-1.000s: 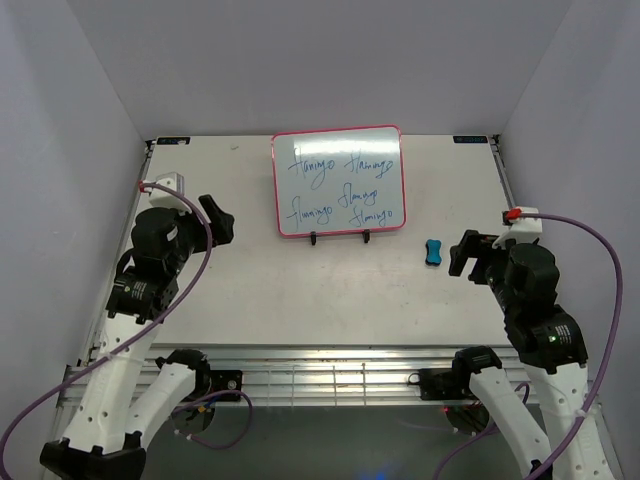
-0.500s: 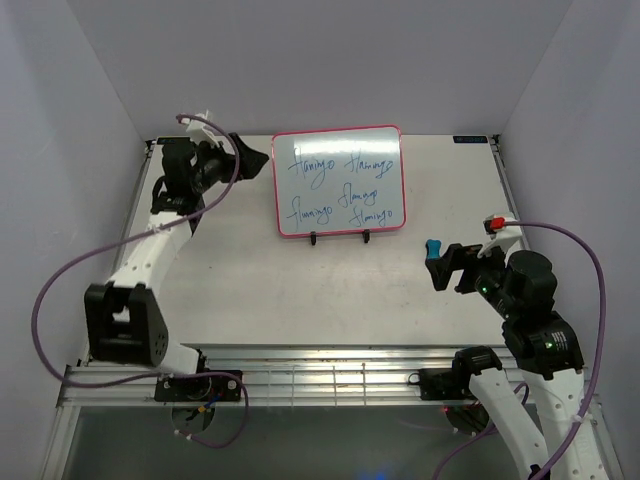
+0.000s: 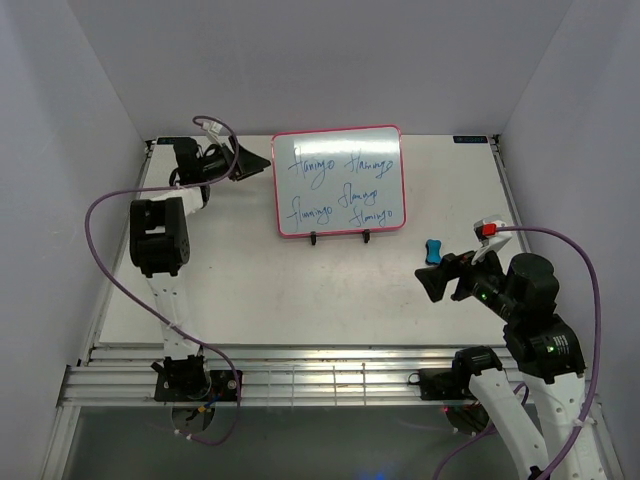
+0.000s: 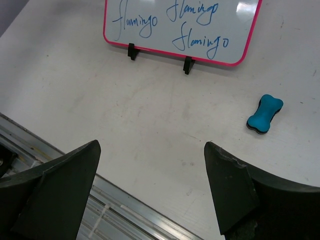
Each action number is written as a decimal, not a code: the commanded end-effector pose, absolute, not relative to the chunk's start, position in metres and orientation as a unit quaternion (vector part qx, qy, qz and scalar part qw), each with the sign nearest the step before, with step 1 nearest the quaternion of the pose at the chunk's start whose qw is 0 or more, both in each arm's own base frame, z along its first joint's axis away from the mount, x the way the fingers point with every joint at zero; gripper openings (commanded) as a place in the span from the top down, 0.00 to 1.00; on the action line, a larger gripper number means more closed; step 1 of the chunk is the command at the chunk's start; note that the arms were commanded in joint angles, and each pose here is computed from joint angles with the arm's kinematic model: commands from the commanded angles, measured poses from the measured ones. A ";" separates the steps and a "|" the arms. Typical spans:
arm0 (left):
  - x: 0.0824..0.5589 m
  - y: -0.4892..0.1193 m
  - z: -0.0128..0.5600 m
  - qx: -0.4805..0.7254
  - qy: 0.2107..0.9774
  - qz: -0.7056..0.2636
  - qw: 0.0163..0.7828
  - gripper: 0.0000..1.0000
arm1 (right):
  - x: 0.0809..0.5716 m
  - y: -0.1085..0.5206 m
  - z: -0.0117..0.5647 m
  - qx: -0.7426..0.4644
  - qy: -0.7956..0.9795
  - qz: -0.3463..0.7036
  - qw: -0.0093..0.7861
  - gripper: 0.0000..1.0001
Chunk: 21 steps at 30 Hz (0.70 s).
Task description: Erase the whiteboard
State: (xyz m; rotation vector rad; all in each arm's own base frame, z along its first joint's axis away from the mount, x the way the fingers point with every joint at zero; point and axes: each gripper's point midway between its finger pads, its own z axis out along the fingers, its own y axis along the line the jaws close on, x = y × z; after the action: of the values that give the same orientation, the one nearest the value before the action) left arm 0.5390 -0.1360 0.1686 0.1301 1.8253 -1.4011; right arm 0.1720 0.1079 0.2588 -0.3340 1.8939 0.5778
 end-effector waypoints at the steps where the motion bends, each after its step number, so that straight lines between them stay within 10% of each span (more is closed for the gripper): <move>1: 0.516 -0.167 0.198 0.151 0.680 -0.607 0.383 0.02 | 0.168 0.118 0.269 -0.170 0.781 0.264 0.540 0.10; 21: 0.491 -0.215 0.141 0.195 0.674 -0.640 0.314 0.28 | 0.166 0.130 0.271 -0.174 0.779 0.301 0.522 0.06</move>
State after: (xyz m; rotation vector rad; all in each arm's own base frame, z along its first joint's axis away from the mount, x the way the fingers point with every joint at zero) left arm 0.4927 -0.2131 0.1344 0.4327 1.8223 -1.6976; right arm 0.1643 0.1256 0.2575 -0.4020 1.9103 0.6980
